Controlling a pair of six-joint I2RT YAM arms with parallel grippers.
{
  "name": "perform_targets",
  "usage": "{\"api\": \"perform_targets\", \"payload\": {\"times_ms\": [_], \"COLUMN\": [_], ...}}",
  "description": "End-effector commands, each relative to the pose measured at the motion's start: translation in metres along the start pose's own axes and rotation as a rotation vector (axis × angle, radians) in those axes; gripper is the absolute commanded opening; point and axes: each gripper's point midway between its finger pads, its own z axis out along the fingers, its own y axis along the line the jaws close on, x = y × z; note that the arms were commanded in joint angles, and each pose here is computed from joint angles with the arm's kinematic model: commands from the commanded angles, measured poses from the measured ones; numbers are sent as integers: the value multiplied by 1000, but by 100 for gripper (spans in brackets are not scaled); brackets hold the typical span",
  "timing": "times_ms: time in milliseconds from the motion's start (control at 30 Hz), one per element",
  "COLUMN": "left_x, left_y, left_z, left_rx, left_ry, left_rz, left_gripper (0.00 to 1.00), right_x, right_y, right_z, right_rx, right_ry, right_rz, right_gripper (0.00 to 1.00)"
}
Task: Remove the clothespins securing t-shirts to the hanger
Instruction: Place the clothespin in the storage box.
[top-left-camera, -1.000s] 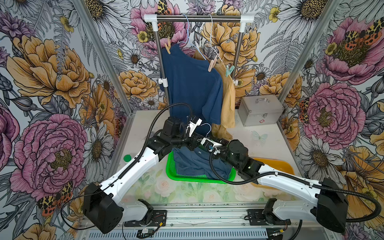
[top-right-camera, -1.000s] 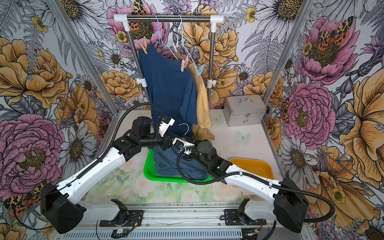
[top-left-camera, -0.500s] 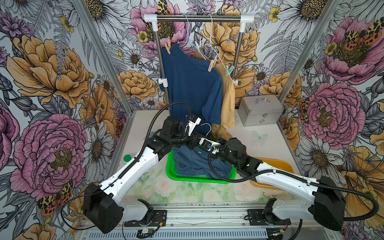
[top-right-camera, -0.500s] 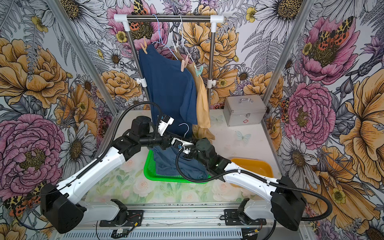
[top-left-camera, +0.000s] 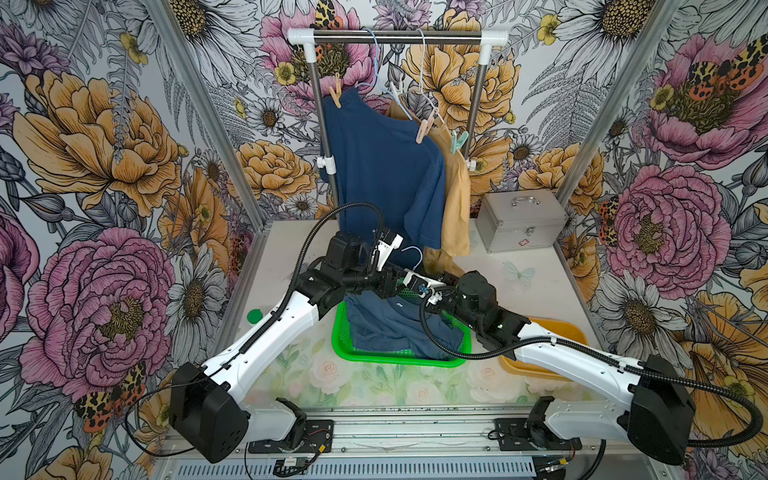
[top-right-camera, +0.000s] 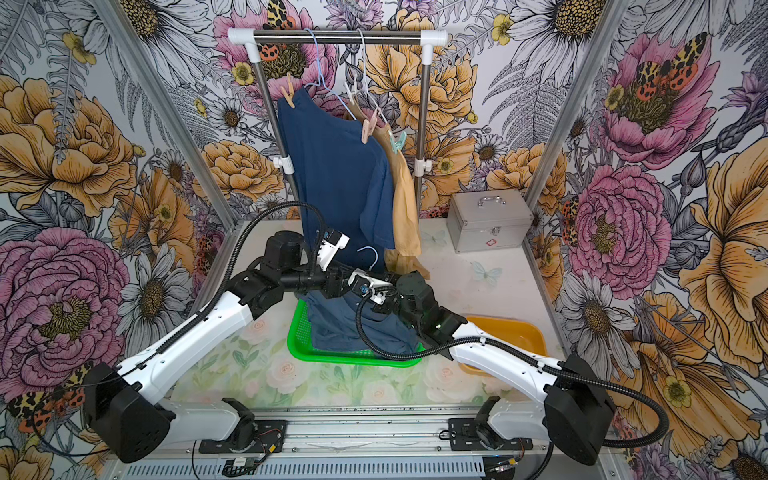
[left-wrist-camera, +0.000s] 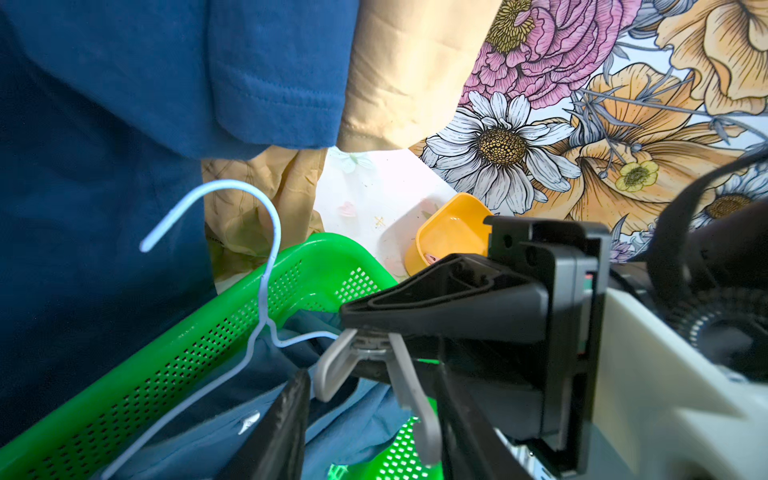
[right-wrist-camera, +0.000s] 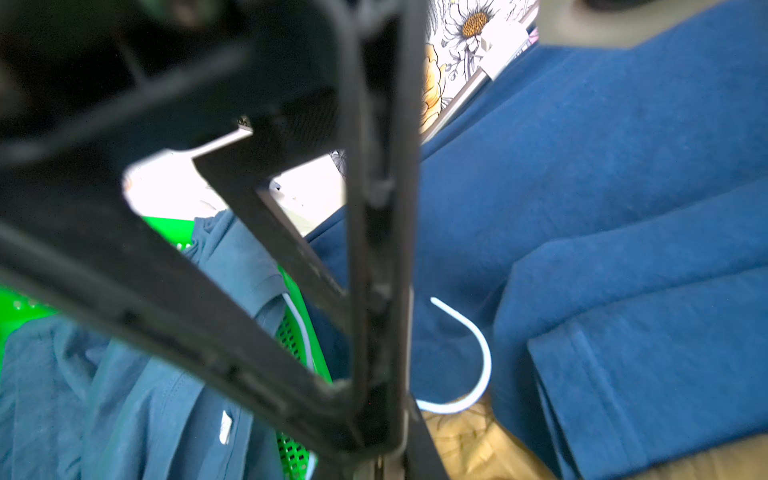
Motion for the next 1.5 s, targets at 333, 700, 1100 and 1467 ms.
{"api": "perform_targets", "payload": {"times_ms": [333,700,1100,1467], "left_x": [-27,3,17,30], "left_y": [7,-21,-45,-48], "left_z": [-24,19,22,23], "left_rx": [-1,12,48,61], "left_ry": [-104,-114,-172,-166], "left_rz": [36,322,453,485], "left_gripper": [59,62,64,64], "right_x": [33,88,155,234], "right_y": [-20,-34,-26,8], "right_z": [-41,-128,-213,-241], "right_rx": [33,92,179,105], "right_ry": [113,360,650,931], "right_rz": [39,122,157,230], "right_gripper": [3,4,5,5]}}
